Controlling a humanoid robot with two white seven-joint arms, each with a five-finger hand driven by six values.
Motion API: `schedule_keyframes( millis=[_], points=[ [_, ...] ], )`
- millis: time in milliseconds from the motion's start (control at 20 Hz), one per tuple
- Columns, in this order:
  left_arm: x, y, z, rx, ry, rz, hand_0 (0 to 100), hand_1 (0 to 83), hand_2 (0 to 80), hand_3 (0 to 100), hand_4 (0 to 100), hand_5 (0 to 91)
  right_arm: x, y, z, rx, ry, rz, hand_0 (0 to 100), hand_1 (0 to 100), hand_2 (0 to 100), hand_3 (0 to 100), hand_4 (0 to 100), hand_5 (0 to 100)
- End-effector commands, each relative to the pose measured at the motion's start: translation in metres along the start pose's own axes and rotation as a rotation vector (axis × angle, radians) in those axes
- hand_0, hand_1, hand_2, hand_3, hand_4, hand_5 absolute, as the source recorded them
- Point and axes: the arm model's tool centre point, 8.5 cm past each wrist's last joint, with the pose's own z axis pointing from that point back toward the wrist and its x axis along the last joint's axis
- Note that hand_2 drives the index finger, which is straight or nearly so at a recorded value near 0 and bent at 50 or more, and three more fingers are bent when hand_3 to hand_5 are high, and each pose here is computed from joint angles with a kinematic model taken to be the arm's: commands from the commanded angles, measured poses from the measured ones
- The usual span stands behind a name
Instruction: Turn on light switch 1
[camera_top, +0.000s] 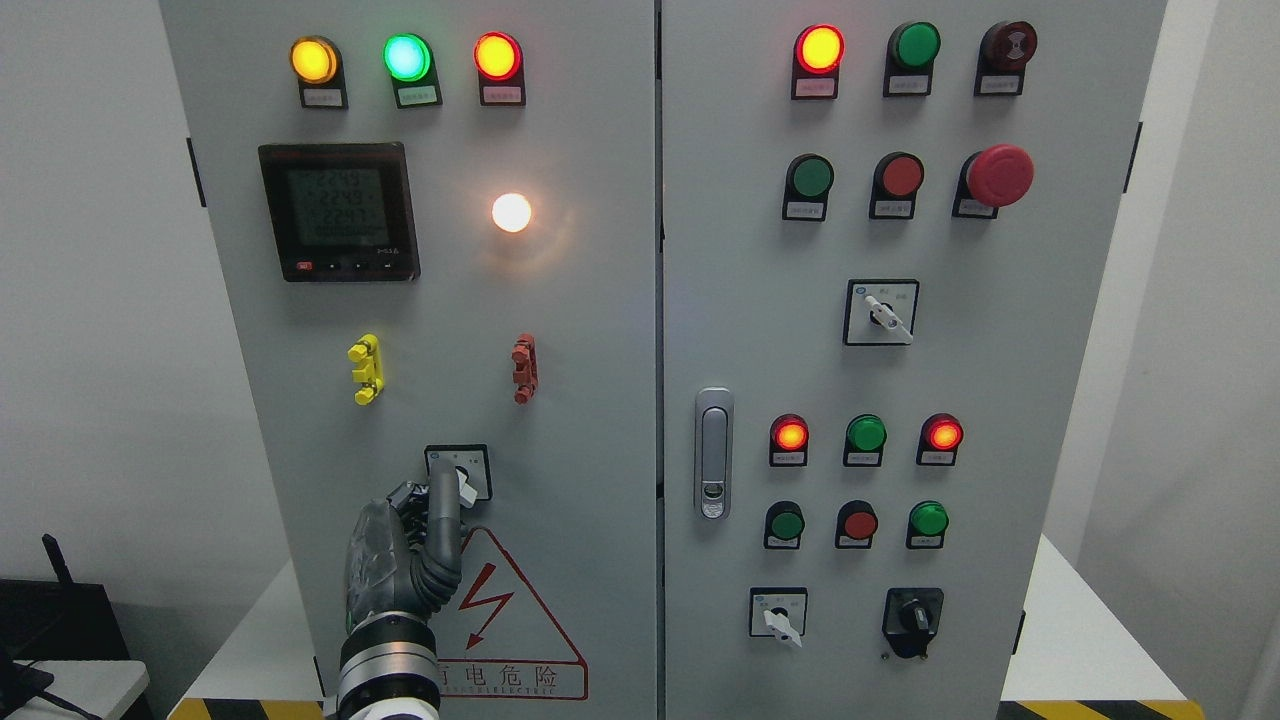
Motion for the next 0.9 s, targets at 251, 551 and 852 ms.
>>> schedule_keyframes(
  millis=[251,551,852],
  points=[
    [0.000,0.000,0.003,-0.004,-0.007,0.009,31,10.0,45.3,78,85,86.7,0.001,0.001,0.000,0.002,-0.001,-0.008,12,39,0,0,0,0],
    [-0.002,0.000,0.004,-0.004,-0.004,0.008,30,10.3,45.5,79,85,86.7,0.000,0.000,0.000,0.001,0.000,-0.008,12,39,0,0,0,0],
    [-0.014,0.001,0.007,-0.002,0.020,0.002,30,10.6,45.9,79,86,86.8,0.000,0.001,0.000,0.002,0.000,-0.008,12,39,0,0,0,0]
  ],
)
